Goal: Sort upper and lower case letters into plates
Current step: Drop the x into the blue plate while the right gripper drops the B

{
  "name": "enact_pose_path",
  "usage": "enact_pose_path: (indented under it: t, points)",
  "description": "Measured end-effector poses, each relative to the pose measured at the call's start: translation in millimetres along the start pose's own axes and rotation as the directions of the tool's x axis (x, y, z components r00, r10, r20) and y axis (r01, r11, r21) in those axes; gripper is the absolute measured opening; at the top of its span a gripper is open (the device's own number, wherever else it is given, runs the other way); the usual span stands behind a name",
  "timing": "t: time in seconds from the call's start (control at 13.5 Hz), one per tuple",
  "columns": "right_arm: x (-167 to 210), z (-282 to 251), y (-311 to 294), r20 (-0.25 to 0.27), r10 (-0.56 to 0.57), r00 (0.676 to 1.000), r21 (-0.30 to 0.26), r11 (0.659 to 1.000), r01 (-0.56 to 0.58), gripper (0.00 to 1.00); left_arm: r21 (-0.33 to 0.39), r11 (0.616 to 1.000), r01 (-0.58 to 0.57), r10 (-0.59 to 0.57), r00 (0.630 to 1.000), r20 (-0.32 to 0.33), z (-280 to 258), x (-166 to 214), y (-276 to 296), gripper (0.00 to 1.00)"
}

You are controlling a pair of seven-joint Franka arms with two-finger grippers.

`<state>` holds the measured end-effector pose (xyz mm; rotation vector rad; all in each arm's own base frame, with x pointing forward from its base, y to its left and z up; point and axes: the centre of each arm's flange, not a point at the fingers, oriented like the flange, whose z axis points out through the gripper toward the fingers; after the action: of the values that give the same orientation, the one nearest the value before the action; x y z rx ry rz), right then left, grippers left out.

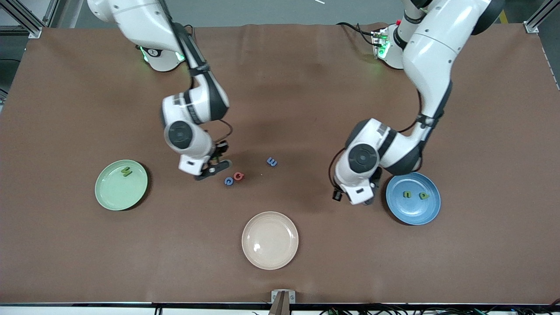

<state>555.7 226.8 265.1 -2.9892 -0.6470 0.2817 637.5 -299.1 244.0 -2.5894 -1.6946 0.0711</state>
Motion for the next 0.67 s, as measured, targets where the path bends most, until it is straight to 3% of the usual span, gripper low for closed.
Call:
enact_pose_path:
  t: [0.22, 0.44, 0.67]
  points:
    - [-21.7, -35.5, 110.3, -0.039, -0.021, 0.999, -0.016, 1.0, 0.02, 0.35, 0.016, 0.998, -0.067, 0.067, 0.998, 0.004, -3.9, 84.7, -5.3, 0.27]
    - [-47.0, -34.7, 193.1, -0.062, -0.074, 0.995, -0.047, 0.996, 0.071, 0.35, 0.029, 0.988, -0.148, 0.148, 0.989, 0.019, -0.6, 169.1, -21.8, 0.27]
    - [-67.8, -14.0, 255.3, -0.069, -0.12, 0.99, -0.087, 0.99, 0.113, 0.35, 0.045, 0.979, -0.201, 0.199, 0.979, 0.033, 9.0, 209.4, -37.3, 0.27]
